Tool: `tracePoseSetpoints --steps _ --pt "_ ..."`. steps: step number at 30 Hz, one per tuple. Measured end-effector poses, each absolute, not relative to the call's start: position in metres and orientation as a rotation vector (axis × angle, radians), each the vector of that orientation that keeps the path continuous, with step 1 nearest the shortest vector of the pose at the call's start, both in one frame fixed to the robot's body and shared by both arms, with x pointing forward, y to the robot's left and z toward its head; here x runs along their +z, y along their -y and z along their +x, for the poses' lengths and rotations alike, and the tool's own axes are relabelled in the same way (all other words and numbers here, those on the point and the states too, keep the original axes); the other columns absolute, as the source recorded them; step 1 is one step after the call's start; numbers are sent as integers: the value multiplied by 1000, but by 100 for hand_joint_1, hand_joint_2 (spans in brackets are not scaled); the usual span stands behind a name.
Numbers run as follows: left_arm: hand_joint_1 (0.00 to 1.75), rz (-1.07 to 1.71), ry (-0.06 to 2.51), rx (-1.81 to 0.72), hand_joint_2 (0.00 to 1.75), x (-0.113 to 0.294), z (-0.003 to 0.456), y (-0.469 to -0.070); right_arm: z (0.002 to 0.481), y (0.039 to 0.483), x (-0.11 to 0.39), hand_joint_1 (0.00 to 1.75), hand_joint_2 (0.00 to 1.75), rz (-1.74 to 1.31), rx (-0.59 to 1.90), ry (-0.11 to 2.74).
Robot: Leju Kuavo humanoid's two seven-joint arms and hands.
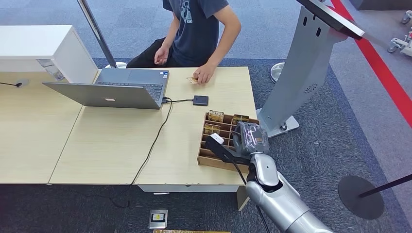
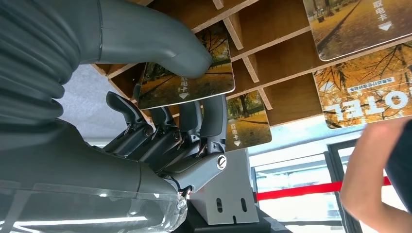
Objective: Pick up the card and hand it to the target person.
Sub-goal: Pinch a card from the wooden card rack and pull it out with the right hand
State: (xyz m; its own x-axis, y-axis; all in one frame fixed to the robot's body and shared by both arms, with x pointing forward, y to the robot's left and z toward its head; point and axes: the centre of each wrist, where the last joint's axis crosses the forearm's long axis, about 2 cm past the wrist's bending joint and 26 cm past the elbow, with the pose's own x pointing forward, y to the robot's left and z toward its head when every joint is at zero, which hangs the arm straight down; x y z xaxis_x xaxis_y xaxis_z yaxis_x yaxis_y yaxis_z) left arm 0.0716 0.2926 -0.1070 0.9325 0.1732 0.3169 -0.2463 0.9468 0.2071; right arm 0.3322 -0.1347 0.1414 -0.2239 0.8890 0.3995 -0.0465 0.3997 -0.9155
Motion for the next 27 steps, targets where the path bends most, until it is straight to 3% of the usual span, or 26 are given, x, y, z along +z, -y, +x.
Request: tracePoseSetpoints --steps 6,18,27 --pt "0 247 294 235 175 -107 71 -293 332 133 145 161 175 -760 1042 1572" --pt "0 245 285 251 175 -108 64 -293 331 124 219 161 175 -678 884 1870" --pt "0 239 290 232 175 -107 69 -292 336 125 230 161 175 -687 847 1988"
